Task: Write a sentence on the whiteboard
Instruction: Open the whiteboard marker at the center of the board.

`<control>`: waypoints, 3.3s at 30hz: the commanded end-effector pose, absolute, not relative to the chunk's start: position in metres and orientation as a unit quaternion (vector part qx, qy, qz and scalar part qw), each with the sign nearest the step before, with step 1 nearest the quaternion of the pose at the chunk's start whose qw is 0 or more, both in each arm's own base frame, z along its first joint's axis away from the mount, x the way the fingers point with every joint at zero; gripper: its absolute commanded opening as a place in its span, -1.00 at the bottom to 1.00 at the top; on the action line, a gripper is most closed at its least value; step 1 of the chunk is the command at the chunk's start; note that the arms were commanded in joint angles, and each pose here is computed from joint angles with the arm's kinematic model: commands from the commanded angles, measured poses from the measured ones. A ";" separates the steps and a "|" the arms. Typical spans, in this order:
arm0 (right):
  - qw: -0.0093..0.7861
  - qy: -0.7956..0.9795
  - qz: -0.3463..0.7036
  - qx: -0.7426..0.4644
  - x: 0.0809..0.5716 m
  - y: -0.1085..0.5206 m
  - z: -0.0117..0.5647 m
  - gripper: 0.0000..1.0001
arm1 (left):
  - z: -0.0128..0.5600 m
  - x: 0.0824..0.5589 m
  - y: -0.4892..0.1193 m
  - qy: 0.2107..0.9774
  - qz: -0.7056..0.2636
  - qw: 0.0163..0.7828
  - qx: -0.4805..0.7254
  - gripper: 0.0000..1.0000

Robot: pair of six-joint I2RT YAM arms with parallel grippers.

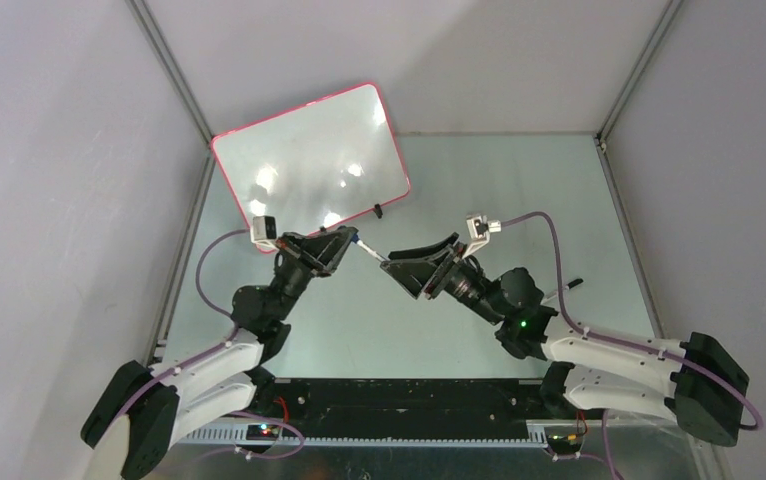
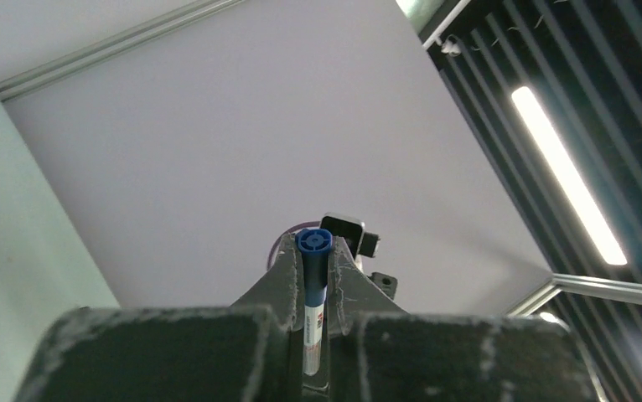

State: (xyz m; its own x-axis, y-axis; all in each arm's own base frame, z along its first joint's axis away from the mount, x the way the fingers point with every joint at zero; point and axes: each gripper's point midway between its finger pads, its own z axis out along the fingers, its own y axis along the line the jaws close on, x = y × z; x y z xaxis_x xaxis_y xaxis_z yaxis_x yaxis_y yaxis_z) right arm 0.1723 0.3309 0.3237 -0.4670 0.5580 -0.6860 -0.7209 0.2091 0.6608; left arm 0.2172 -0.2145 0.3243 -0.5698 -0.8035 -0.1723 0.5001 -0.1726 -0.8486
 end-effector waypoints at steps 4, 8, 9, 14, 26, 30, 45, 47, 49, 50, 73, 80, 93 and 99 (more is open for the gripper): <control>0.543 0.546 0.636 -0.049 0.177 0.331 0.350 0.04 | 0.353 0.207 -0.202 0.417 -0.780 0.435 -0.168 -1.00; 0.552 0.547 0.628 -0.047 0.180 0.333 0.355 -0.04 | 0.357 0.205 -0.203 0.414 -0.784 0.432 -0.165 -1.00; 0.552 0.548 0.626 -0.048 0.181 0.334 0.356 -0.05 | 0.357 0.205 -0.204 0.415 -0.784 0.432 -0.162 -1.00; 0.552 0.557 0.618 -0.056 0.181 0.338 0.357 -0.10 | 0.357 0.205 -0.208 0.424 -0.781 0.431 -0.155 -1.00; 0.549 0.566 0.612 -0.065 0.181 0.342 0.356 -0.20 | 0.358 0.205 -0.215 0.423 -0.789 0.421 -0.148 -1.00; 0.544 0.571 0.612 -0.068 0.180 0.343 0.353 -0.26 | 0.363 0.203 -0.216 0.416 -0.794 0.422 -0.138 -1.00; 0.534 0.575 0.616 -0.069 0.177 0.343 0.351 -0.69 | 0.366 0.199 -0.215 0.409 -0.796 0.427 -0.130 -1.00; 0.533 0.577 0.616 -0.068 0.177 0.343 0.351 -0.86 | 0.366 0.199 -0.215 0.409 -0.795 0.428 -0.130 -1.00; 0.532 0.580 0.614 -0.063 0.178 0.342 0.350 -1.00 | 0.367 0.199 -0.215 0.409 -0.795 0.430 -0.127 -1.00; 0.530 0.584 0.613 -0.059 0.179 0.341 0.349 -1.00 | 0.367 0.198 -0.215 0.409 -0.794 0.432 -0.125 -1.00; 0.504 0.641 0.579 0.011 0.167 0.279 0.281 -1.00 | 0.336 0.244 -0.168 0.438 -0.696 0.524 -0.221 -1.00; 0.559 0.682 0.469 0.046 0.176 0.211 0.262 -1.00 | 0.277 0.275 -0.183 0.590 -0.555 0.551 -0.198 -1.00; 0.602 0.751 0.268 0.048 0.180 0.113 0.279 -1.00 | 0.179 0.285 -0.282 0.829 -0.355 0.431 -0.035 -1.00; 0.591 0.772 0.233 0.020 0.177 0.106 0.288 -1.00 | 0.151 0.281 -0.351 0.884 -0.286 0.367 0.052 -1.00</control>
